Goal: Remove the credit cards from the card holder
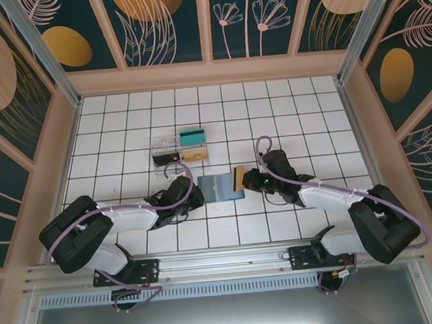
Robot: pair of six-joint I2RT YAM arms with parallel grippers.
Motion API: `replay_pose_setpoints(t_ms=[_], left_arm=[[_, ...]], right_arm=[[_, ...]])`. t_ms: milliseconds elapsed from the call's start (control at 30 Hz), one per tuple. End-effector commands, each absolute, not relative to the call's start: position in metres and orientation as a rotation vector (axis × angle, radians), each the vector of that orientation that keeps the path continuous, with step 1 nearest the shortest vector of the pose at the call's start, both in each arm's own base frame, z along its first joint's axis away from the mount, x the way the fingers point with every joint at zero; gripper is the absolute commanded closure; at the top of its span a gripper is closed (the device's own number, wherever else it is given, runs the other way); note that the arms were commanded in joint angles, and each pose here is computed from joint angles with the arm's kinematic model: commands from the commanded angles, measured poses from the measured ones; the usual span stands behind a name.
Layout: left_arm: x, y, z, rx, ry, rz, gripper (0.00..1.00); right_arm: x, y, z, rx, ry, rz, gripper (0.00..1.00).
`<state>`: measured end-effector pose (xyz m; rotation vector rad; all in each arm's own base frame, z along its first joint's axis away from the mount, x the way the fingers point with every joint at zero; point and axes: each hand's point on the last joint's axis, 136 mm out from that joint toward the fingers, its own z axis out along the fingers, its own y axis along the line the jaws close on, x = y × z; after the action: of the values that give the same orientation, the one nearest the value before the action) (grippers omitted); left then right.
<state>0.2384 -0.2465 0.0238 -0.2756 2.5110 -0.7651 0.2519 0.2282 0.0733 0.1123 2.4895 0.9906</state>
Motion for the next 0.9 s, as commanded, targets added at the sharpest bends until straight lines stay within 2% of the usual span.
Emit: replay_pose_setpoints(t_ms=[0, 133, 267, 300, 333, 367, 600, 867], left_arm=[[0.244, -0.247, 0.045, -0.257, 2.462, -0.775, 0.99], [0.248, -0.235, 0.074, -0.275, 2.369, -0.765, 0.5], [0.249, -0.212, 0.104, -0.329, 2.256, -0.746, 0.19], [0.248, -0.205, 0.11, -0.342, 2.227, -0.748, 0.12], [0.247, -0.201, 0.117, -0.35, 2.201, -0.754, 0.1], [0.245, -0.195, 0.123, -0.359, 2.176, -0.759, 0.02], [0.229, -0.161, 0.147, -0.396, 2.044, -0.788, 0.01], [0.216, -0.138, 0.15, -0.42, 1.973, -0.797, 0.01]], right_arm=[[0.256, 0.224, 0.093, 0.01, 2.444, 0.932, 1.0], [0.267, 0.235, 0.134, -0.166, 2.311, 0.891, 1.0], [0.278, 0.26, 0.17, -0.405, 2.213, 0.825, 1.0], [0.28, 0.269, 0.176, -0.493, 2.189, 0.804, 1.0], [0.283, 0.276, 0.18, -0.56, 2.166, 0.778, 1.0], [0.286, 0.282, 0.183, -0.621, 2.145, 0.751, 1.0], [0.287, 0.331, 0.202, -1.061, 1.911, 0.677, 1.0], [0.305, 0.36, 0.191, -1.452, 1.711, 0.292, 1.0]])
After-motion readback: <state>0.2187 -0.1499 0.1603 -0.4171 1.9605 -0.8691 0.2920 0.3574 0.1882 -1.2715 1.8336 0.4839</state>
